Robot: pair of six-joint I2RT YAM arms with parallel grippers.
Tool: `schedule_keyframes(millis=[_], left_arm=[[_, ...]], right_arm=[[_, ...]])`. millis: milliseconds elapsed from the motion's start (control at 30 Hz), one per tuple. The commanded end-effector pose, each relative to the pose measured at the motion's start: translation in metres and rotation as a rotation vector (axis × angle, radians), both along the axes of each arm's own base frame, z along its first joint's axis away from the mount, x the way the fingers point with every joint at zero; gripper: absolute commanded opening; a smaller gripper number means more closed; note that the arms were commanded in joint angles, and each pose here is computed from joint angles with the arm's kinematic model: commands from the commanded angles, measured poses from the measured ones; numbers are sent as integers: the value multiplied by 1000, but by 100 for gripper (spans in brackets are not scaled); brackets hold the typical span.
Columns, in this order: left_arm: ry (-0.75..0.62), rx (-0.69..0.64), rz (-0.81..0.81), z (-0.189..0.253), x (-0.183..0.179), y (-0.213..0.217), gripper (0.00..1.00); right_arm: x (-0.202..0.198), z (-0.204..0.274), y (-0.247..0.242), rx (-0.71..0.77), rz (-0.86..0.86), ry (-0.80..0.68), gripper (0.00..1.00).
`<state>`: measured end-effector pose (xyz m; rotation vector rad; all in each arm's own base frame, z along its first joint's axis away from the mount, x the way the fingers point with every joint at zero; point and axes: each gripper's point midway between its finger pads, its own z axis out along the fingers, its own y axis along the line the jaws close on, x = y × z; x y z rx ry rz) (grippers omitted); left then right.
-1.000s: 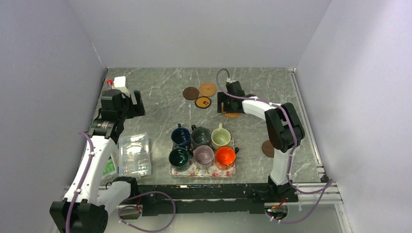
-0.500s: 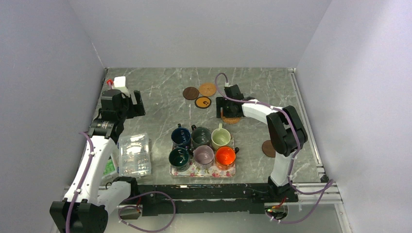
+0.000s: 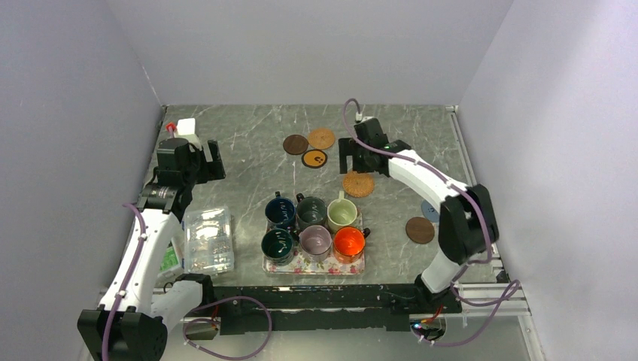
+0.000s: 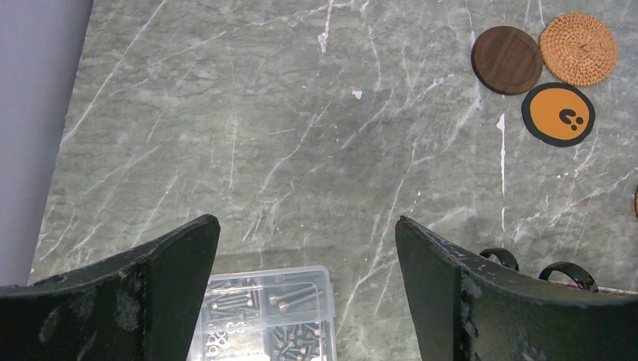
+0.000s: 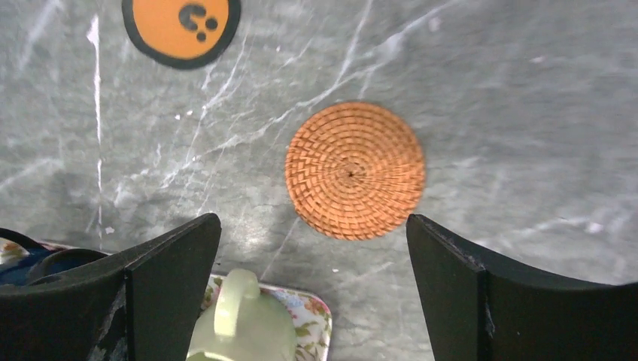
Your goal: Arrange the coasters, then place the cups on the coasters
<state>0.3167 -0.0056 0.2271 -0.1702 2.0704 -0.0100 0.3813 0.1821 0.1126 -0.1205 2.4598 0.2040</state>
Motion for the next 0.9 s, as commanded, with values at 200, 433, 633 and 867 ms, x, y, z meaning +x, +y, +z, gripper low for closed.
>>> schedule_keyframes(millis=[200,433,633,867], left_arm=[[-55,-24,7,16,-2,-1,94],[-91,-23,6,26,-6,0,94],[-102,-27,-6,29,-7,-2,94],[-111,-30,-9,31,-8,-3,94]], right_arm=[[-48,29,-122,-92,-348,-37,100],[-94,9,-187,-48,-619,34,100],[-125,-25,-188,17,-709,159,100],[-132,-52,-169,107,-698,263,100]])
